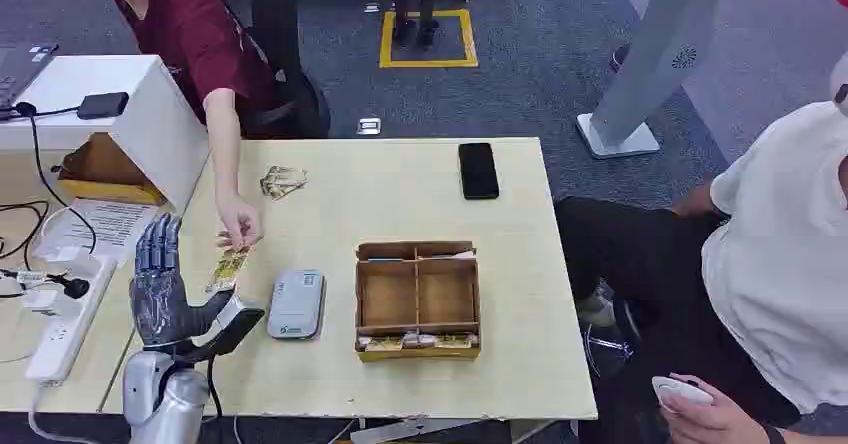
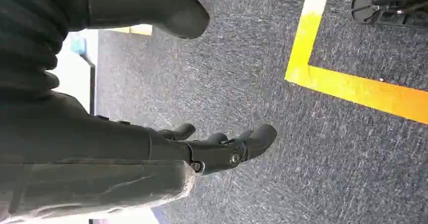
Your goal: Pass the card to the sensor for recognition and then transmit it.
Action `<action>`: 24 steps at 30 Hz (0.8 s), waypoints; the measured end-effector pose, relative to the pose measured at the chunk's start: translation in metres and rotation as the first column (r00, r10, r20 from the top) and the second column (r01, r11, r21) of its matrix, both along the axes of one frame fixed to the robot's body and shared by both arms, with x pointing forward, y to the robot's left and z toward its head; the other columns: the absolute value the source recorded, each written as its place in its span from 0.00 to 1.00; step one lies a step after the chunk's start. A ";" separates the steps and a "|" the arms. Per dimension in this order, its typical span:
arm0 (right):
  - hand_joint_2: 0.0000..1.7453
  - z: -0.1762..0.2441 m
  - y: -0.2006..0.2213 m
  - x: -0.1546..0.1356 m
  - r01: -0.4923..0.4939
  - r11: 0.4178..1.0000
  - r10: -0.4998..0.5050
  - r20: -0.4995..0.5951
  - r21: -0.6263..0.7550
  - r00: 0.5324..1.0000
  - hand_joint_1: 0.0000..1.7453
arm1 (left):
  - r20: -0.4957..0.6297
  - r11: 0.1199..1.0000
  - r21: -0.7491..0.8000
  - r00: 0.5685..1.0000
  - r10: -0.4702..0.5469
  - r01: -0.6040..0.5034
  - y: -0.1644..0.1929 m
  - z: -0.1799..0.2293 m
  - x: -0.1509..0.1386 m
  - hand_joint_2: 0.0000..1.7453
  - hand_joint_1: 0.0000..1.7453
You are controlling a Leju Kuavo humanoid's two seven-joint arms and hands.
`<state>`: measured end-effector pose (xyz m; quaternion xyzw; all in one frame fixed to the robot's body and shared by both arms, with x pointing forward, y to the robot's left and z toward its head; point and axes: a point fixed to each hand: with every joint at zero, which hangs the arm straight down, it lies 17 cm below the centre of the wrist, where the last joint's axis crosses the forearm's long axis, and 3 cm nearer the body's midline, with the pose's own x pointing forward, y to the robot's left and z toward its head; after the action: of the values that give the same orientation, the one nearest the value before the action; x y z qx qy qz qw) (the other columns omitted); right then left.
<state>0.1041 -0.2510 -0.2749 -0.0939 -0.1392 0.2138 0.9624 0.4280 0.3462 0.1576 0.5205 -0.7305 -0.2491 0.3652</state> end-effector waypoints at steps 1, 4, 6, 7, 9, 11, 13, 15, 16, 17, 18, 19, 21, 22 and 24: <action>1.00 0.000 0.000 0.000 0.000 1.000 0.000 0.000 0.000 1.000 0.00 | 0.000 1.000 -0.001 1.000 0.000 0.000 0.000 0.000 0.000 1.00 0.00; 1.00 0.000 0.000 0.000 -0.001 1.000 0.001 0.000 0.000 1.000 0.00 | 0.000 1.000 -0.002 1.000 0.000 0.000 0.000 0.000 0.000 1.00 0.00; 1.00 0.000 0.000 0.000 -0.003 1.000 0.003 0.000 -0.001 1.000 0.00 | 0.000 1.000 -0.002 1.000 0.001 -0.001 0.000 0.000 0.000 1.00 1.00; 1.00 0.000 0.000 0.000 -0.004 1.000 0.004 0.001 -0.001 1.000 0.00 | 0.000 1.000 -0.004 1.000 0.001 -0.001 0.000 0.000 0.000 1.00 1.00; 1.00 0.000 0.000 0.000 -0.006 1.000 0.006 0.003 -0.001 1.000 0.00 | 0.001 1.000 -0.008 1.000 0.002 -0.002 0.001 0.000 -0.001 1.00 1.00; 1.00 0.000 0.000 0.000 -0.006 1.000 0.006 0.005 -0.001 1.000 0.00 | -0.001 1.000 -0.008 1.000 0.003 -0.003 0.002 -0.001 -0.001 1.00 1.00; 1.00 0.000 0.000 0.001 -0.007 1.000 0.007 0.005 -0.001 1.000 0.00 | -0.001 1.000 -0.011 1.000 0.003 -0.003 0.002 -0.001 -0.001 1.00 1.00; 1.00 0.000 0.000 0.000 -0.006 1.000 0.006 0.005 -0.002 1.000 0.00 | 0.000 1.000 -0.013 1.000 0.004 -0.004 0.002 -0.001 -0.002 1.00 1.00; 1.00 0.000 0.000 0.000 -0.007 1.000 0.007 0.005 -0.003 1.000 0.00 | 0.000 1.000 -0.013 1.000 0.004 -0.004 0.002 -0.001 -0.002 1.00 1.00; 1.00 0.000 0.000 0.000 -0.007 1.000 0.007 0.005 -0.003 1.000 0.00 | 0.000 1.000 -0.014 1.000 0.004 -0.004 0.002 -0.001 -0.002 1.00 1.00; 1.00 0.000 0.000 0.000 -0.006 1.000 0.006 0.005 -0.002 1.000 0.00 | 0.000 1.000 -0.014 1.000 0.004 -0.004 0.002 -0.001 -0.002 1.00 1.00; 1.00 0.000 0.000 0.000 -0.006 1.000 0.006 0.005 -0.002 1.000 0.00 | 0.000 1.000 -0.015 1.000 0.004 -0.004 0.003 -0.001 -0.002 1.00 1.00; 1.00 0.000 0.000 0.000 -0.006 1.000 0.006 0.004 -0.003 1.000 0.00 | 0.001 1.000 -0.016 1.000 0.005 -0.005 0.003 -0.001 -0.002 1.00 1.00; 1.00 0.000 0.000 0.000 -0.006 1.000 0.006 0.004 -0.003 1.000 0.00 | 0.000 1.000 -0.016 1.000 0.005 -0.005 0.003 -0.001 -0.002 1.00 1.00; 1.00 0.000 0.000 -0.001 -0.006 1.000 0.006 0.004 -0.003 1.000 0.00 | 0.000 1.000 -0.016 1.000 0.005 -0.005 0.003 -0.001 -0.002 1.00 1.00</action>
<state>0.1034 -0.2513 -0.2749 -0.0952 -0.1410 0.2169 0.9613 0.4264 0.3488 0.1564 0.5194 -0.7313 -0.2424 0.3697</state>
